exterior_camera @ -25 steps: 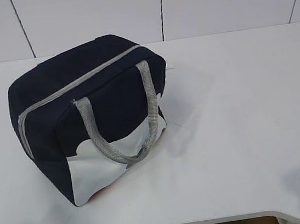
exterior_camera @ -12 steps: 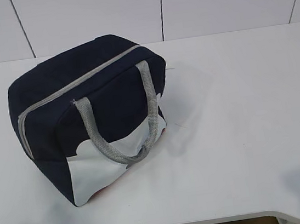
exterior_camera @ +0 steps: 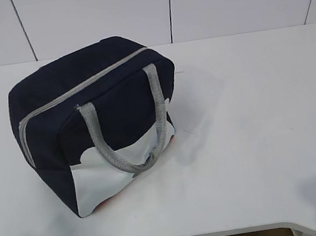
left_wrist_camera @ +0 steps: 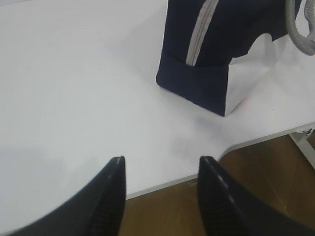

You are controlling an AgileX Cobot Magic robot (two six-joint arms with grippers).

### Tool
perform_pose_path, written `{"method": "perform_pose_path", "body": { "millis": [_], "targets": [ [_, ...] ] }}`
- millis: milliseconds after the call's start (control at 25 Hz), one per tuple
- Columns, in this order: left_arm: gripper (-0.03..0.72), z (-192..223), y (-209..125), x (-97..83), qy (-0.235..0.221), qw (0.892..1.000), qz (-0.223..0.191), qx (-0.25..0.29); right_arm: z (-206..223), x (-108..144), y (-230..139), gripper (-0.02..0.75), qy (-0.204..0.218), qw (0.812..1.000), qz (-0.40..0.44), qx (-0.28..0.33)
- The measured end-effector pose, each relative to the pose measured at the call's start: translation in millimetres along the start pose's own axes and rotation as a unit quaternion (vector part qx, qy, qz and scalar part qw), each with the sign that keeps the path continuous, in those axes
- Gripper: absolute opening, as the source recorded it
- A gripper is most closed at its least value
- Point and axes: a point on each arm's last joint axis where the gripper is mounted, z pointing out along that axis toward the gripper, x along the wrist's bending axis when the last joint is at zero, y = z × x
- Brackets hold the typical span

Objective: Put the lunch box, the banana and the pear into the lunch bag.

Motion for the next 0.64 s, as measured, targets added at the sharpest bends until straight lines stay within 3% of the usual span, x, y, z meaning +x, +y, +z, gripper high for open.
{"method": "perform_pose_path", "body": {
  "millis": [640],
  "targets": [
    [0.359, 0.0, 0.0, 0.0, 0.0, 1.0, 0.0, 0.0, 0.0, 0.0, 0.0, 0.434, 0.0, 1.0, 0.0, 0.0]
  ]
}}
